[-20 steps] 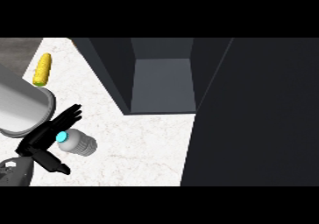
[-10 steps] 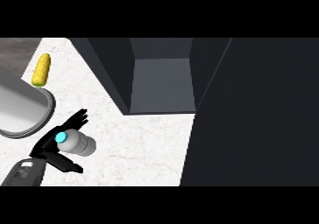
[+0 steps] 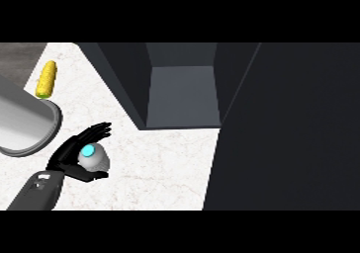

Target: Pick up the bottled water, place it into the cabinet and close the cabinet

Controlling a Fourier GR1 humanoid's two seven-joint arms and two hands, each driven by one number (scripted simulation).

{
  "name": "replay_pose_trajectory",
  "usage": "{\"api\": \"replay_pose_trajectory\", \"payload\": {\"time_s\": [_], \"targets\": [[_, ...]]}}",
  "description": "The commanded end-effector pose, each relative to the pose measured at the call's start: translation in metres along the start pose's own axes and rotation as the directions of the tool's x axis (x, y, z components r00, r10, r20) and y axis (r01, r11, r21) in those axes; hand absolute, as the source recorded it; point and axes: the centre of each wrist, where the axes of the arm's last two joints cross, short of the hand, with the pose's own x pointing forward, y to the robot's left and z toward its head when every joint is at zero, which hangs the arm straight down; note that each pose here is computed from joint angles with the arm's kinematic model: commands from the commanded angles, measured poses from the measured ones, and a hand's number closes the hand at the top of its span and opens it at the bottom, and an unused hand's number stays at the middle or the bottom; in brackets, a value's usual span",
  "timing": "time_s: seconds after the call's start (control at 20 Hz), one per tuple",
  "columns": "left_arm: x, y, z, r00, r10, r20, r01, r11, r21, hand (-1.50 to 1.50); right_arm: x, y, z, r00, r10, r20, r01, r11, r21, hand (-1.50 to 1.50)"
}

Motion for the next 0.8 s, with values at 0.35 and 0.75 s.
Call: {"api": "replay_pose_trajectory", "payload": {"time_s": [0.35,0.75], "targets": [[0.002,-0.025,-0.018,0.979,-0.066,0.191,0.108,0.97,-0.22,1.5,0.02,-0.004,0.011,0.999,0.026,0.038,-0.026,1.0,-0.013,-1.5],[-0.018,-0.081,-0.029,0.935,-0.145,0.324,0.067,0.969,0.238,1.5,0.007,-0.007,0.003,0.999,0.05,0.022,-0.049,0.998,-0.03,-1.5]]}}
